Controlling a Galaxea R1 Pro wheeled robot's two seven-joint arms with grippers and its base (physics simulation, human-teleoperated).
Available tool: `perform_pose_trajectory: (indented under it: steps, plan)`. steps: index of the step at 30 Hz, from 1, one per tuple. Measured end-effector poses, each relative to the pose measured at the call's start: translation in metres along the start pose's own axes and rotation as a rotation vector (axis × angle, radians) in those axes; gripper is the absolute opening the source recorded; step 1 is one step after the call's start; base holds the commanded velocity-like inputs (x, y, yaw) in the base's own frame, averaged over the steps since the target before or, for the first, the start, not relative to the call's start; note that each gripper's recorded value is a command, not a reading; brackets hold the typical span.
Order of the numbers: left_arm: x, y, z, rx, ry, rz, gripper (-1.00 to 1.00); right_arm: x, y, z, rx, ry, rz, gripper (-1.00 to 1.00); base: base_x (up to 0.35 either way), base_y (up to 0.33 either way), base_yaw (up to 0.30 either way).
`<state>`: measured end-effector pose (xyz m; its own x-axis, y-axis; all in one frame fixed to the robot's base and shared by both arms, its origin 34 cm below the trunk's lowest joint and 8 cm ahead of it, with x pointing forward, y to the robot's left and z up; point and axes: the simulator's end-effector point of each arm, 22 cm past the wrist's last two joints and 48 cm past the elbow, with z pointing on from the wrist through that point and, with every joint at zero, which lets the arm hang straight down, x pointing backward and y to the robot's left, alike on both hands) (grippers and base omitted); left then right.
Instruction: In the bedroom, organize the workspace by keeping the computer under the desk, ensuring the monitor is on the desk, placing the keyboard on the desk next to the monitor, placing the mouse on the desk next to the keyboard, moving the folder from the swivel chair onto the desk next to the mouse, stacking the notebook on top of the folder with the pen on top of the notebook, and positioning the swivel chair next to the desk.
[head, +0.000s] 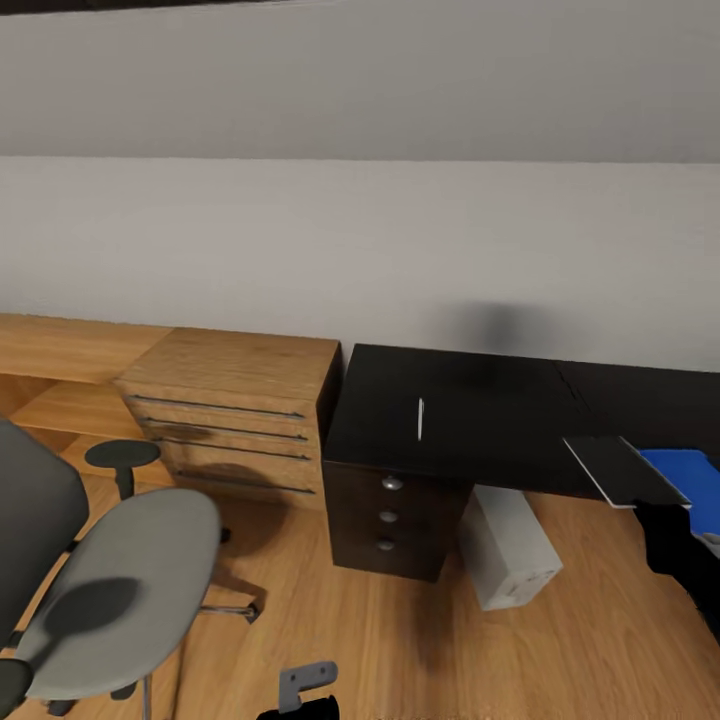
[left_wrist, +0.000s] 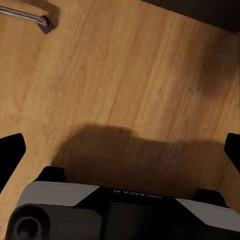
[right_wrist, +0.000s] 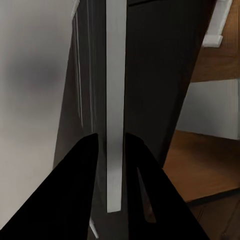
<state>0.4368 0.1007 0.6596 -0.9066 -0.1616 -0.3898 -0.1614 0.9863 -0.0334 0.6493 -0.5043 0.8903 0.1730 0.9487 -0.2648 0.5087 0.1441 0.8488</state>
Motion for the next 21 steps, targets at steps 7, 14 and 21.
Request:
perform_pose_trajectory:
  steps: [7, 14, 21]
  plan:
    - [0.045, 0.03, 0.02, -0.082, 0.05, 0.024, 1.0, -0.001, 0.001, 0.0, -0.003, -0.002, -0.004, -1.0, 0.0, 0.0, -0.204]
    - [0.098, 0.079, 0.037, -0.203, 0.087, 0.04, 1.0, 0.001, -0.002, 0.002, 0.003, -0.001, -0.005, -1.0, 0.0, 0.0, -0.204]
    - [0.115, 0.104, 0.041, -0.258, 0.077, 0.035, 1.0, 0.002, -0.007, 0.003, 0.013, -0.001, -0.006, -1.0, 0.0, 0.0, -0.204]
